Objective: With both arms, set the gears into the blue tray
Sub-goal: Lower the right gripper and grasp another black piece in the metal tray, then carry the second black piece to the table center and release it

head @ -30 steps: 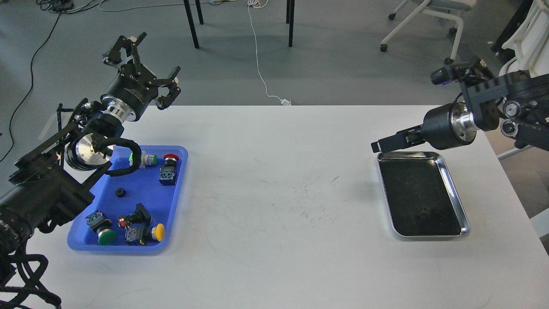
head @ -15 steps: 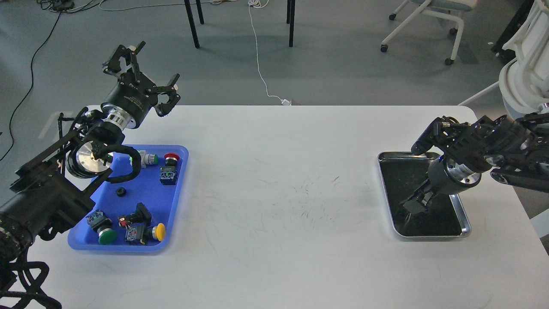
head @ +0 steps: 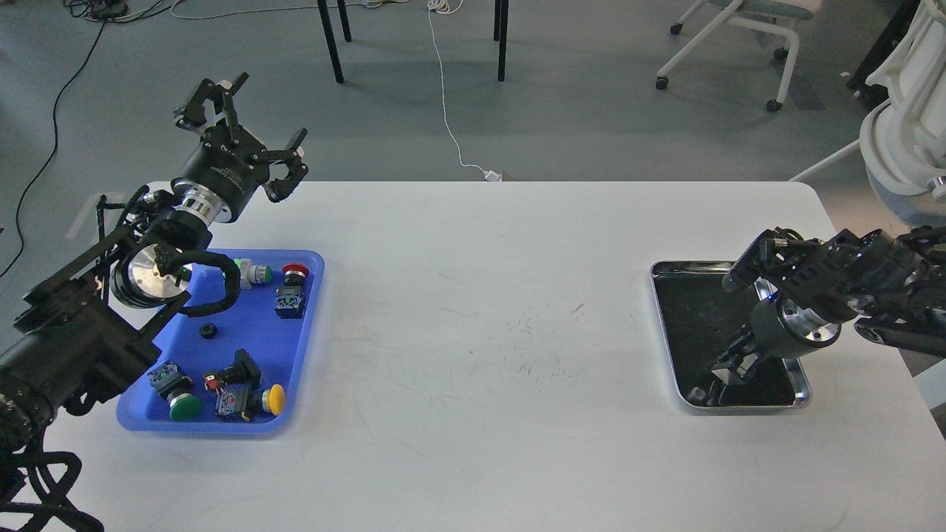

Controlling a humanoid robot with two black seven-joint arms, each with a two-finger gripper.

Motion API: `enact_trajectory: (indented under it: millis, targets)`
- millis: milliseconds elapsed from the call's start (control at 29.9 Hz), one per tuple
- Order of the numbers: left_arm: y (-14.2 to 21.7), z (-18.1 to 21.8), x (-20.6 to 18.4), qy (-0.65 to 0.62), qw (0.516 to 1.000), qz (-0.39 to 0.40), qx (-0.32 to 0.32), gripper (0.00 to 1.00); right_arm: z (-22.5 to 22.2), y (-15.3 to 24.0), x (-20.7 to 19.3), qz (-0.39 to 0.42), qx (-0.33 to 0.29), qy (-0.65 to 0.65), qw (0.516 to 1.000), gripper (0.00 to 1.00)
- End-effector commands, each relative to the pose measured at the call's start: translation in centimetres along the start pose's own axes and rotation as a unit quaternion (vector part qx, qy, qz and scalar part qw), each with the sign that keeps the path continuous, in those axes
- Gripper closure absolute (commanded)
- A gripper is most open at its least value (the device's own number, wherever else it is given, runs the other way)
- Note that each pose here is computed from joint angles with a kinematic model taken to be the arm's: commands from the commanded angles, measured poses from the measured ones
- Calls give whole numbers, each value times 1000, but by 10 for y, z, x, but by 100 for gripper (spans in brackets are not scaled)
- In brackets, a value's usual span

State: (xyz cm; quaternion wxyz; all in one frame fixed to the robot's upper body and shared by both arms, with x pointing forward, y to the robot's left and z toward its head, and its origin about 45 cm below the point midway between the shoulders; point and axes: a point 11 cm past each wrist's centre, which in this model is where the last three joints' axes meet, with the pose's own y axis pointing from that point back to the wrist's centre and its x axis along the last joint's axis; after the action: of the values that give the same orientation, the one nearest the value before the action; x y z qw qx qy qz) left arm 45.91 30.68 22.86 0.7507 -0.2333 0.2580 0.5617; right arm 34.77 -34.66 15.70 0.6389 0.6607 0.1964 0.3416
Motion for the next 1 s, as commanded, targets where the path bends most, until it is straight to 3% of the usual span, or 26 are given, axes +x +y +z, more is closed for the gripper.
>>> enact_trajectory:
  millis: [0,234,702,970]
  targets:
    - [0,1,0,-1,1000,0,0,2,3,1,-5,1,-4,-2,1000,49]
    - [0,1,0,-2,1000,-1,0,2,5,1,-9,-2,-5,-5,1000,71]
    - [2,10,5,-12,1000,4,-5,2,2,-1,-13,3,3,-10,1000,83]
    - [0,15,4,-13,1000,4,-10,2,-5,29,44,82,9,14,996,84]
